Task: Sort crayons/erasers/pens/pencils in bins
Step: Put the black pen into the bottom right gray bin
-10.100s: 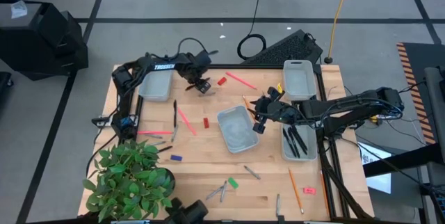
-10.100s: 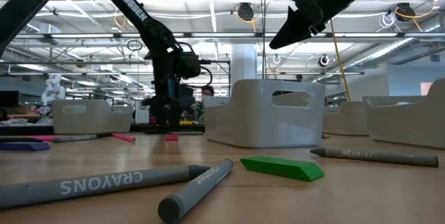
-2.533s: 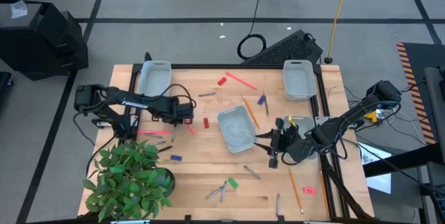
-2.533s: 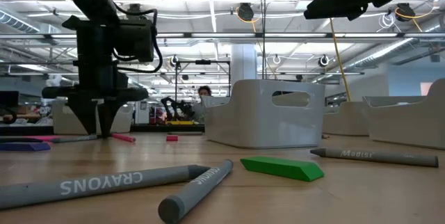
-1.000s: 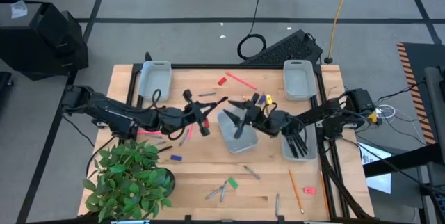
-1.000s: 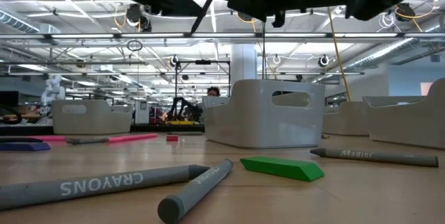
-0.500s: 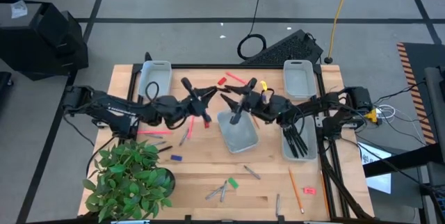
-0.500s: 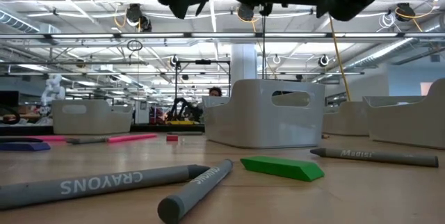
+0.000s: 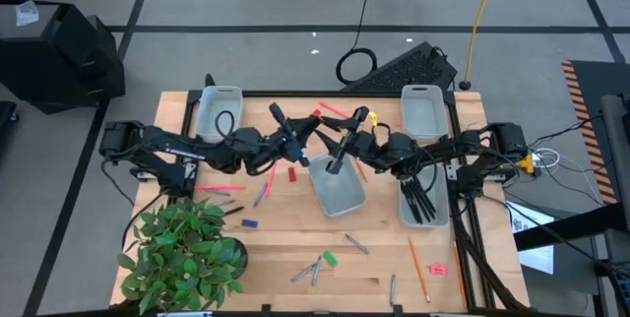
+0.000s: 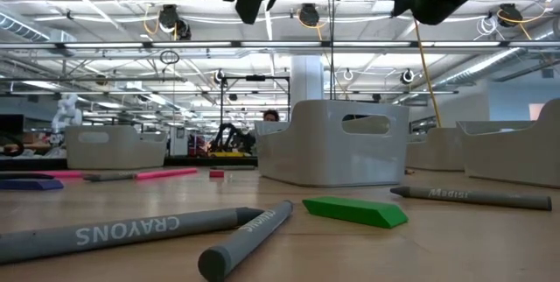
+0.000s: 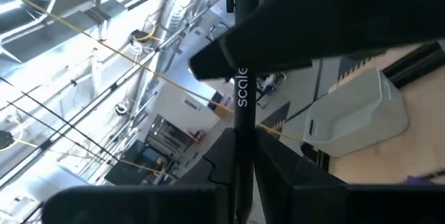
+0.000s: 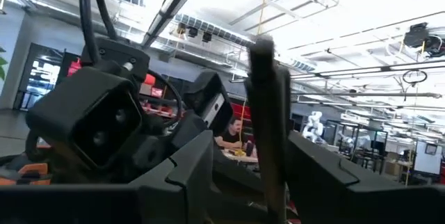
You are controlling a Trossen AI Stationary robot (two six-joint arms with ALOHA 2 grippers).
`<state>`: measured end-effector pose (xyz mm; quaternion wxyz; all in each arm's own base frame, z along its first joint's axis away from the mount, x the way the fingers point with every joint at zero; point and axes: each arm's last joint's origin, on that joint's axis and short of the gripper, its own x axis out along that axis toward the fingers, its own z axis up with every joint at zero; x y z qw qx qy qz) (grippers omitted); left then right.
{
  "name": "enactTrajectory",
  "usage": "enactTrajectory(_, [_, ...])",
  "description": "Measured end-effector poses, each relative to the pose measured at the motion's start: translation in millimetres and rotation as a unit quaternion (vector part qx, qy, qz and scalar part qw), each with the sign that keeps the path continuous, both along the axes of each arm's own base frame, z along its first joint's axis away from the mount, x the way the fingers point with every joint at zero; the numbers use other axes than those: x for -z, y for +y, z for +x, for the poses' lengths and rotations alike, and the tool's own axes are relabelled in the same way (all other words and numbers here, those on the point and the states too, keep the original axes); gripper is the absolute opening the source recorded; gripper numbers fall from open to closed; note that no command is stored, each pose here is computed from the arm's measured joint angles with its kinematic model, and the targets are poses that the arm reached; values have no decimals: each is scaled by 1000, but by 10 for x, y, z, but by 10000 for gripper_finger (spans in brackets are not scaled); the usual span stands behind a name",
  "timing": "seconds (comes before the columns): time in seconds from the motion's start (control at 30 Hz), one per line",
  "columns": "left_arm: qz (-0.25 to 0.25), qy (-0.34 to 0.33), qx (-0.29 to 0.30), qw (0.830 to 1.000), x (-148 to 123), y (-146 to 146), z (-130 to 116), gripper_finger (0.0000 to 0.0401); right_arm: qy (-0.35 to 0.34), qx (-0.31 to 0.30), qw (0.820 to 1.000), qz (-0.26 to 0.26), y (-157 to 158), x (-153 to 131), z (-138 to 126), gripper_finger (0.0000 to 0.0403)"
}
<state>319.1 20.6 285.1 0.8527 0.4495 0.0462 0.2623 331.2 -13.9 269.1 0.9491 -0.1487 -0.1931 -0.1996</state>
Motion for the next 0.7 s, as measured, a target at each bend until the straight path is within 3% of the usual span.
enactTrajectory(0.3, [-3, -7, -4, 1000, -29, 4, -2, 37, 4, 25, 1000, 12, -26, 8, -2, 129])
enactTrajectory(0.7, [-17, -14, -6, 1000, -28, 4, -4, 38, -2, 30, 999, 24, -83, 8, -7, 28])
